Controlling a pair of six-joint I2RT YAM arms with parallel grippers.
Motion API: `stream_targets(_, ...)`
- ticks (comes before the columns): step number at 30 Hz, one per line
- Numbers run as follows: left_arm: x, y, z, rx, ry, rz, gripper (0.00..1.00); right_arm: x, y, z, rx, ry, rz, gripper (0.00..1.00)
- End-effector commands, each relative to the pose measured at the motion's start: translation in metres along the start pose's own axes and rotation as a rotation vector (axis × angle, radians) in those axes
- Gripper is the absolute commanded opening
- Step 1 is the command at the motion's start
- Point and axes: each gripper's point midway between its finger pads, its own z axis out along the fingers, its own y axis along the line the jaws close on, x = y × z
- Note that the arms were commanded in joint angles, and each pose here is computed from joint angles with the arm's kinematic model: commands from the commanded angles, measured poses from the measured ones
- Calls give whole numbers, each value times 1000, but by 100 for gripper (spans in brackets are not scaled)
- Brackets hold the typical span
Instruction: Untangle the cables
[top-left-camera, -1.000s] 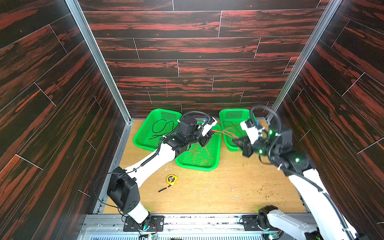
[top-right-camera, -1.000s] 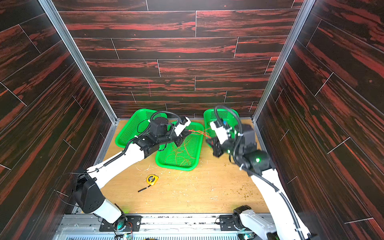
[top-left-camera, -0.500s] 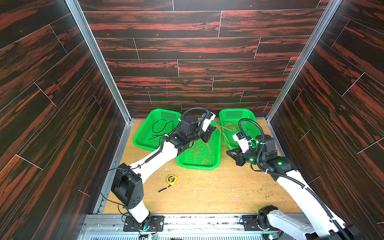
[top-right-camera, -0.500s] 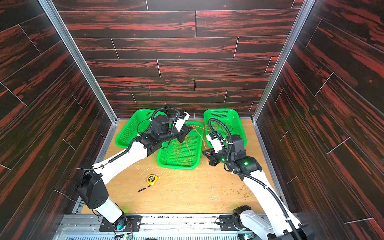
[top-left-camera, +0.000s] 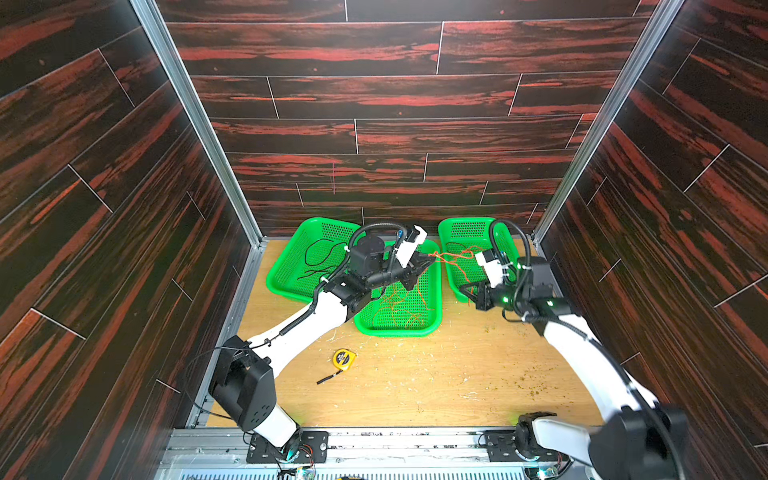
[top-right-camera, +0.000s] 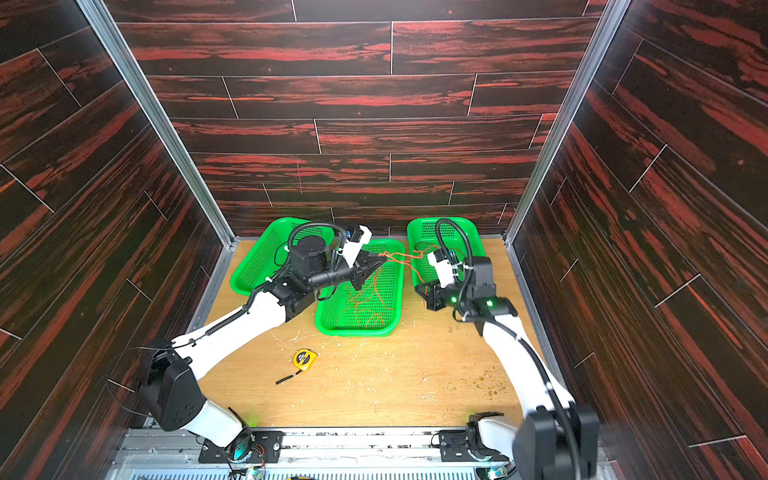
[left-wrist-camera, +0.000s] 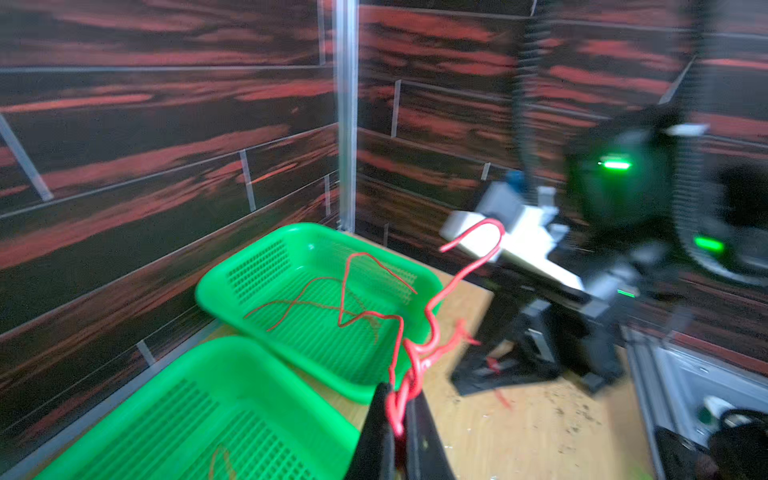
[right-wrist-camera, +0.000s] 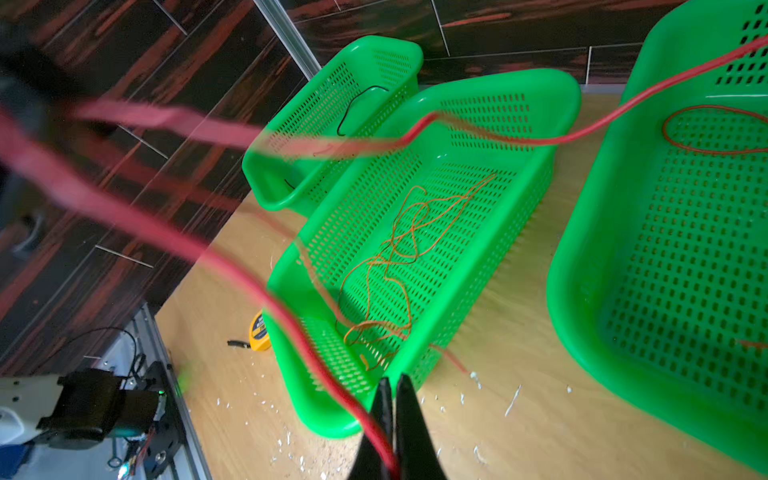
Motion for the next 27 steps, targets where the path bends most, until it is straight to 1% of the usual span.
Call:
stream_targets(1, -71, -44, -38, 153, -200, 160, 0, -1, -33, -4, 57, 32, 97, 0)
stream_targets(3, -62, -51, -41, 184, -158, 192, 0, -13, -46, -7, 82, 24, 118, 0)
stream_targets(7, -29, -59, -50, 203, -20, 255, 0, -44, -52, -22, 111, -19, 104, 0)
stream_targets(9, -20, -63, -55, 220, 5, 288, 0, -53, -59, -23, 132, -6, 111, 0)
stream_targets(12, -11, -72, -59, 253, 30, 321, 0, -63, -76, -18, 175, 46, 131, 0)
stream_targets(16, 14, -84, -58, 296, 137, 383, 0, -99, -82, -18, 182, 11, 93, 0)
stream_targets(19, 35, -87, -54, 309, 221, 412, 0, -137, -73, -27, 174, -51, 40, 0)
stream_targets(21, 41, -83, -51, 284, 249, 421, 0, -162, -63, -38, 179, -99, -2, 0)
stream_targets(24, 55, -71, -46, 241, 318, 423, 0, -197, -36, -63, 164, -193, -80, 0)
stream_targets(27, 67, -59, -40, 201, 367, 420, 0, -222, 0, -93, 135, -296, -162, 0)
